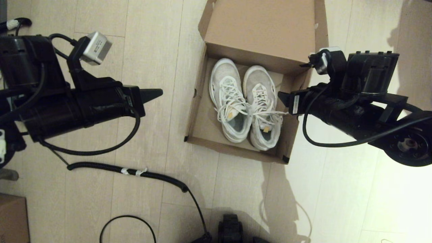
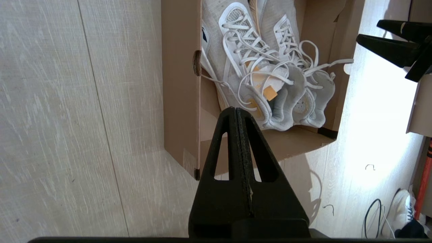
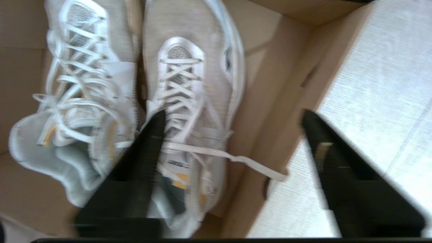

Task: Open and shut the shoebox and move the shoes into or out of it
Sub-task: Close the shoe box

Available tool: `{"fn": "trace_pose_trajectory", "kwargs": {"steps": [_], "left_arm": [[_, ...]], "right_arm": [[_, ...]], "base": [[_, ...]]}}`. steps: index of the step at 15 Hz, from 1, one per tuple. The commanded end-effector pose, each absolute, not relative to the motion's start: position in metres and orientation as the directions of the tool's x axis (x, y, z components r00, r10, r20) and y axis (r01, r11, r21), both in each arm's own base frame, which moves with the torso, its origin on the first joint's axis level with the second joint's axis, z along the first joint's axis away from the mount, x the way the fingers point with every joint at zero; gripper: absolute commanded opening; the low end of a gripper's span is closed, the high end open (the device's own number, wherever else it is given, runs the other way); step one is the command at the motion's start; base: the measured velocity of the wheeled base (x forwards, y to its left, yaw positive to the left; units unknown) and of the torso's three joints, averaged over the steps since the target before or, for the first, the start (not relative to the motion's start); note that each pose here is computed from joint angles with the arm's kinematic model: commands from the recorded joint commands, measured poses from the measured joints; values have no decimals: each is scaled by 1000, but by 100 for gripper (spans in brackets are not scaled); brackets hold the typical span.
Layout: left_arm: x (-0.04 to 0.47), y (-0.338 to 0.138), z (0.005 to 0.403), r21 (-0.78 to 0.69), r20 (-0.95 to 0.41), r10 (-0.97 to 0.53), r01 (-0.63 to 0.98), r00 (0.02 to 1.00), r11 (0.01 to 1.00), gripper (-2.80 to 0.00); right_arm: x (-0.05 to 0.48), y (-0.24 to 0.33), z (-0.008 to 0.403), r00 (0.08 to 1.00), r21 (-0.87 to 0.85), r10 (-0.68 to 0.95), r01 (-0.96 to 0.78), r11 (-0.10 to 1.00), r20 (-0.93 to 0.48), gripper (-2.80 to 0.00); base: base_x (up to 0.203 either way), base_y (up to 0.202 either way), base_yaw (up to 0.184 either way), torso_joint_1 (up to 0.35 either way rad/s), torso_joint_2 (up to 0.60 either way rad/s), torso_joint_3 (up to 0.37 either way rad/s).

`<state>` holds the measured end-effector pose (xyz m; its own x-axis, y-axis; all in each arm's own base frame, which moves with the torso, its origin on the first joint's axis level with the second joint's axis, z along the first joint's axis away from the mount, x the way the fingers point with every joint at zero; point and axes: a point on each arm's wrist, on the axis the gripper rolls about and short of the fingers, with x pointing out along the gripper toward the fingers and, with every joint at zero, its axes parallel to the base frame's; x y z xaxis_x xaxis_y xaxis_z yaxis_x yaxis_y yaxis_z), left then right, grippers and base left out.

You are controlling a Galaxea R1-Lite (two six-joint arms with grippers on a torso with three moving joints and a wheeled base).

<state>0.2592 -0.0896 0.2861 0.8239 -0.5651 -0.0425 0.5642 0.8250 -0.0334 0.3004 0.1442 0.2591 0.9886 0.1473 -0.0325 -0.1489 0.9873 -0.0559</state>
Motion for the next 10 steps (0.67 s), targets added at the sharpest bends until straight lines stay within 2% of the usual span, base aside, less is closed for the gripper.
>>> {"fn": "trace_pose_trajectory", "kwargs": {"steps": [1, 5, 10], "left_arm": [[264, -91, 283, -37, -51, -567, 565, 822, 824, -280], [289, -100, 281, -33, -35, -568, 567, 822, 823, -280], [325, -131, 284, -32, 23, -610, 611, 792, 791, -280]], "right_arm": [[301, 136, 262, 992, -57, 121, -122, 991, -23, -280], [313, 110, 266, 999, -37, 36, -35, 999, 15, -280], [325, 129, 282, 995, -30, 79, -78, 997, 54, -280]], "base": [[0, 0, 0, 0, 0, 0], [0, 0, 0, 0, 0, 0], [0, 0, 0, 0, 0, 0]]}}
